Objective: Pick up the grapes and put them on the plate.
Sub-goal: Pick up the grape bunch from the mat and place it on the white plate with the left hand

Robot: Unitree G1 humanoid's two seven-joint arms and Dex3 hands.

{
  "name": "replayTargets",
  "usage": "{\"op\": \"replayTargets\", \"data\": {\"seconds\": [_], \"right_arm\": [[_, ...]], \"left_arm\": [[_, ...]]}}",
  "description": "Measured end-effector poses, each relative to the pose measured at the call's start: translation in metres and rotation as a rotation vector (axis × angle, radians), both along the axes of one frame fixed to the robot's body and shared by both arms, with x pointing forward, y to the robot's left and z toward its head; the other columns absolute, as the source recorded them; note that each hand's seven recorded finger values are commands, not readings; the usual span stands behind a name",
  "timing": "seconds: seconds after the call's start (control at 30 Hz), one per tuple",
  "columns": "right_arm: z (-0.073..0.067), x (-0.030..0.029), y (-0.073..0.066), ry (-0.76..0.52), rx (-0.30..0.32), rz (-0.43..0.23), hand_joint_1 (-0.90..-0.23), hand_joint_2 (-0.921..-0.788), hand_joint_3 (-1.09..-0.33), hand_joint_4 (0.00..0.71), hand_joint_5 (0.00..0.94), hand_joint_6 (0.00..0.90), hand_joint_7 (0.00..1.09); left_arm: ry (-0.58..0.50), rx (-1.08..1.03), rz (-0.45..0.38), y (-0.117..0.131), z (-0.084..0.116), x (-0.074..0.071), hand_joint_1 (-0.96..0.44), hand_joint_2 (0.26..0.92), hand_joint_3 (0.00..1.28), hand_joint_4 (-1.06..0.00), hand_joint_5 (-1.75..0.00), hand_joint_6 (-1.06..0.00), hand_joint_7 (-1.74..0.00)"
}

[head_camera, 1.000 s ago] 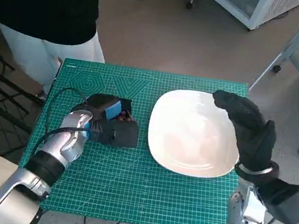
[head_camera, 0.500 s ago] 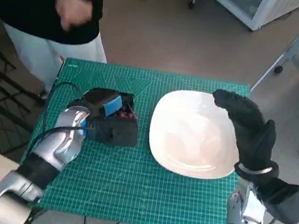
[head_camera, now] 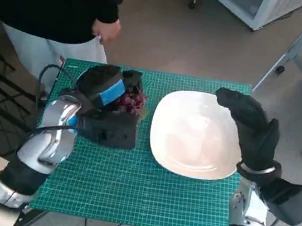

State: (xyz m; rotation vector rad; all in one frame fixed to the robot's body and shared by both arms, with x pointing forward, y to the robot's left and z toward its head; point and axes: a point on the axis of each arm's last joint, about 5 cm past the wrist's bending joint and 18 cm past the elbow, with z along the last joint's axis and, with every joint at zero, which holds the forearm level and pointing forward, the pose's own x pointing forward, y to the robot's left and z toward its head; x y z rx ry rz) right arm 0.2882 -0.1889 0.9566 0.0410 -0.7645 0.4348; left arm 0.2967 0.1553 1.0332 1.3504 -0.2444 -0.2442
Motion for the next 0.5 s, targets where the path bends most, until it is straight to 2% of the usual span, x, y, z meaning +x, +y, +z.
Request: {"op": "replayTargets", "data": {"seconds": [0.23, 0.5], "right_arm": [[0.0001, 0.0001, 0.0002, 0.000, 0.000, 0.001, -0.519, -0.921, -0.652, 0.172, 0.002, -0.001, 0.34], [0.0008, 0.0000, 0.0002, -0.004, 0.001, 0.000, -0.517, -0.921, -0.651, 0.172, 0.002, -0.001, 0.34]], "left_arm": [[0.000, 0.002, -0.015, -0.0002, 0.0015, -0.0007, 0.00, 0.921, 0.11, -0.62, -1.21, -0.59, -1.22], [0.067, 0.022, -0.045, -0.0062, 0.0026, -0.0002, 0.00, 0.920, 0.11, -0.66, -1.27, -0.58, -1.14]]}}
